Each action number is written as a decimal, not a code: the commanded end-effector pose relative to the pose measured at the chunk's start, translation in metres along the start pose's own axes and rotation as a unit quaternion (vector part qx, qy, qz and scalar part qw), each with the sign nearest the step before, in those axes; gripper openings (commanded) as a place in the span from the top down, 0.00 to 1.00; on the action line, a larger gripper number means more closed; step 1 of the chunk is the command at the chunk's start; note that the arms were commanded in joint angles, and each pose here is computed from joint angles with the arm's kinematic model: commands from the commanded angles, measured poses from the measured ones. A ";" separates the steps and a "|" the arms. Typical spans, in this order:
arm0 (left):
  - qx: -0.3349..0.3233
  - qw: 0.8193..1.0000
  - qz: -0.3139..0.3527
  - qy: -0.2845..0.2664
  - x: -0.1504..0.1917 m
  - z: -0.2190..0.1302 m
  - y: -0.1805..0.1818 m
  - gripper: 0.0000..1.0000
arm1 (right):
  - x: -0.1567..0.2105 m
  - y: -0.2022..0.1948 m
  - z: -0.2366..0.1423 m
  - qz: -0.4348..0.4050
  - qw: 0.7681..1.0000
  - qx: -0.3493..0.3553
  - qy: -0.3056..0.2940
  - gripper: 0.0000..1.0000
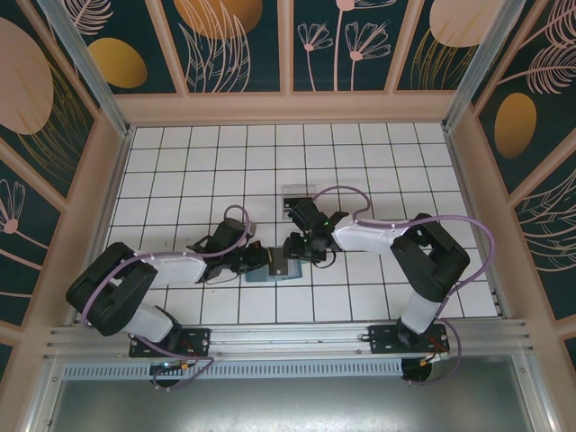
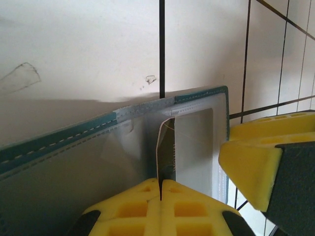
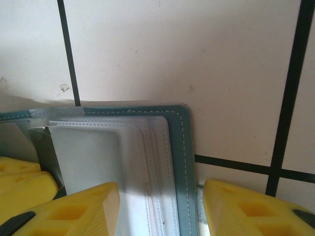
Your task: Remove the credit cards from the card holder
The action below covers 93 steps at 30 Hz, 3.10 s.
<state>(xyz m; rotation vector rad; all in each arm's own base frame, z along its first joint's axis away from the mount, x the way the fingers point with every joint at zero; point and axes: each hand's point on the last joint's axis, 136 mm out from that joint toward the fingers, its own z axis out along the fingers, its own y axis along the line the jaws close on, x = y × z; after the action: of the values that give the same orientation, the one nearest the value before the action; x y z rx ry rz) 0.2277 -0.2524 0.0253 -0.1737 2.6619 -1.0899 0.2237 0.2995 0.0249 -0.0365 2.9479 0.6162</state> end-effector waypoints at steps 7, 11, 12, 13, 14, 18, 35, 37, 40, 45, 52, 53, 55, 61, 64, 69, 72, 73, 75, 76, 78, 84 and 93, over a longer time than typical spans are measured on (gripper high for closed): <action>0.011 0.999 -0.031 -0.010 -0.003 0.004 -0.001 0.95 | 0.013 -0.028 0.006 -0.010 0.996 0.083 0.018 0.57; 0.011 0.999 -0.031 -0.009 -0.003 0.004 0.000 0.96 | 0.014 -0.033 0.008 -0.012 0.995 0.097 0.019 0.63; 0.010 0.999 -0.030 -0.009 -0.002 0.003 0.001 0.96 | 0.013 -0.035 0.008 -0.012 0.995 0.102 0.018 0.64; 0.007 0.999 -0.030 -0.008 -0.001 0.003 0.002 0.95 | 0.014 -0.036 0.009 -0.012 0.994 0.105 0.020 0.65; 0.005 0.999 -0.030 -0.009 -0.001 0.002 0.003 0.95 | 0.014 -0.038 0.009 -0.013 0.994 0.109 0.020 0.66; -0.011 1.000 -0.024 -0.008 0.000 0.000 0.008 0.95 | 0.017 -0.043 0.011 -0.009 0.993 0.116 0.021 0.69; -0.074 0.993 0.074 -0.056 -0.017 -0.042 0.004 0.96 | 0.017 -0.042 0.009 -0.007 0.993 0.114 0.020 0.72; -0.077 0.990 0.098 -0.060 -0.021 -0.048 -0.002 0.96 | 0.015 -0.039 0.006 -0.009 0.994 0.110 0.018 0.72; -0.092 0.985 0.133 -0.062 -0.026 -0.055 -0.006 0.97 | 0.012 -0.033 0.003 -0.010 0.995 0.100 0.013 0.72; -0.092 0.976 0.188 -0.063 -0.032 -0.065 -0.019 0.97 | 0.007 -0.022 -0.006 -0.011 0.997 0.080 0.003 0.72; -0.075 0.951 0.290 -0.075 -0.047 -0.076 -0.050 0.98 | -0.005 -0.007 -0.029 -0.019 0.998 0.061 -0.024 0.71; -0.074 0.947 0.302 -0.079 -0.050 -0.077 -0.053 0.99 | -0.006 -0.006 -0.032 -0.019 0.998 0.060 -0.027 0.71; -0.069 0.937 0.332 -0.086 -0.054 -0.079 -0.061 0.99 | -0.010 -0.003 -0.040 -0.021 0.998 0.054 -0.037 0.71; -0.057 0.897 0.431 -0.081 -0.064 -0.079 -0.084 1.00 | -0.024 -0.005 -0.061 -0.021 0.996 0.047 -0.066 0.70; -0.043 0.865 0.494 -0.077 -0.067 -0.077 -0.097 1.00 | -0.032 -0.012 -0.072 -0.019 0.995 0.053 -0.082 0.70; -0.030 0.810 0.583 -0.051 -0.074 -0.066 -0.116 1.00 | -0.043 -0.028 -0.088 -0.008 0.993 0.053 -0.104 0.70; -0.037 0.781 0.622 -0.042 -0.087 -0.059 -0.128 1.00 | -0.045 -0.036 -0.098 -0.006 0.992 0.053 -0.113 0.70; -0.039 0.769 0.637 -0.035 -0.090 -0.056 -0.131 1.00 | -0.045 -0.038 -0.102 -0.006 0.992 0.053 -0.115 0.70; -0.048 0.745 0.665 -0.023 -0.097 -0.050 -0.133 1.00 | -0.049 -0.047 -0.109 -0.003 0.990 0.064 -0.128 0.70; -0.054 0.735 0.676 -0.013 -0.100 -0.046 -0.133 1.00 | -0.050 -0.050 -0.111 -0.001 0.989 0.066 -0.132 0.70; -0.062 0.713 0.699 0.010 -0.108 -0.040 -0.136 1.00 | -0.052 -0.057 -0.117 0.005 0.988 0.068 -0.141 0.70; -0.060 0.670 0.737 0.065 -0.124 -0.022 -0.149 1.00 | -0.050 -0.071 -0.125 0.022 0.986 0.065 -0.155 0.70; -0.055 0.662 0.732 0.150 -0.133 0.004 -0.148 1.00 | -0.043 -0.085 -0.131 0.041 0.982 0.072 -0.168 0.70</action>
<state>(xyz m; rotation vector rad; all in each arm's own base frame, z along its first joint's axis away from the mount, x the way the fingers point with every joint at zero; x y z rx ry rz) 0.3721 -0.3405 0.1699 1.7568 1.8422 -0.2814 0.2581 0.1843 0.1183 0.1356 2.6720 0.4262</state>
